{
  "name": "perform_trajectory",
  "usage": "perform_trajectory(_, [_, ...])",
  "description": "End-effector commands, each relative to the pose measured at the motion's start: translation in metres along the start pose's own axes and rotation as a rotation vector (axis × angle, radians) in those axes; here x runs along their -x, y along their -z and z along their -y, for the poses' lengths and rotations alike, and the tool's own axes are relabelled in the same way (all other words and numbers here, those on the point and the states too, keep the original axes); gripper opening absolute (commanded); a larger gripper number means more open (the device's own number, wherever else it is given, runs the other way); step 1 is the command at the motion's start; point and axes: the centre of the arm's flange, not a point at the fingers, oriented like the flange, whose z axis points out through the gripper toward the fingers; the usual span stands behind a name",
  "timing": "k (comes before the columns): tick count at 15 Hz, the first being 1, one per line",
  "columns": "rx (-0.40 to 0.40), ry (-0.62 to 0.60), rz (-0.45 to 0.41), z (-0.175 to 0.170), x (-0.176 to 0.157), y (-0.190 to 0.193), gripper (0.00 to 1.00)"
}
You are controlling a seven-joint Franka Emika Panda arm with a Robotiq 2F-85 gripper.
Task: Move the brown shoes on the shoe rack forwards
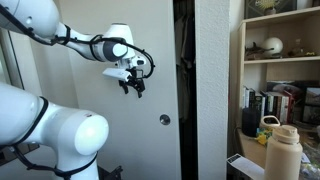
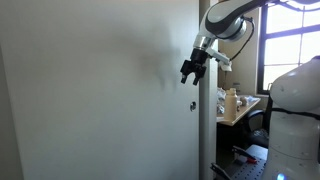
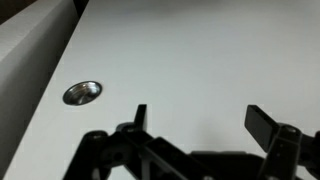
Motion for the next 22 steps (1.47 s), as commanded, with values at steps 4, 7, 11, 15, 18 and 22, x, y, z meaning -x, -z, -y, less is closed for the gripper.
perform_trajectory(4, [0.025, -0.120, -0.142, -0.097, 0.024, 0.058, 1.00])
perform_trajectory(7, [0.015, -0.108, -0.188, -0.143, 0.031, 0.078, 1.00])
perform_trajectory(11, [-0.005, -0.053, -0.208, -0.192, 0.027, 0.090, 1.00])
perform_trajectory(15, [-0.032, 0.043, -0.223, -0.209, 0.003, 0.094, 1.00])
perform_trajectory(18, [-0.026, 0.122, -0.233, -0.206, -0.023, 0.089, 1.00])
perform_trajectory(22, [-0.024, 0.205, -0.254, -0.197, -0.052, 0.075, 1.00])
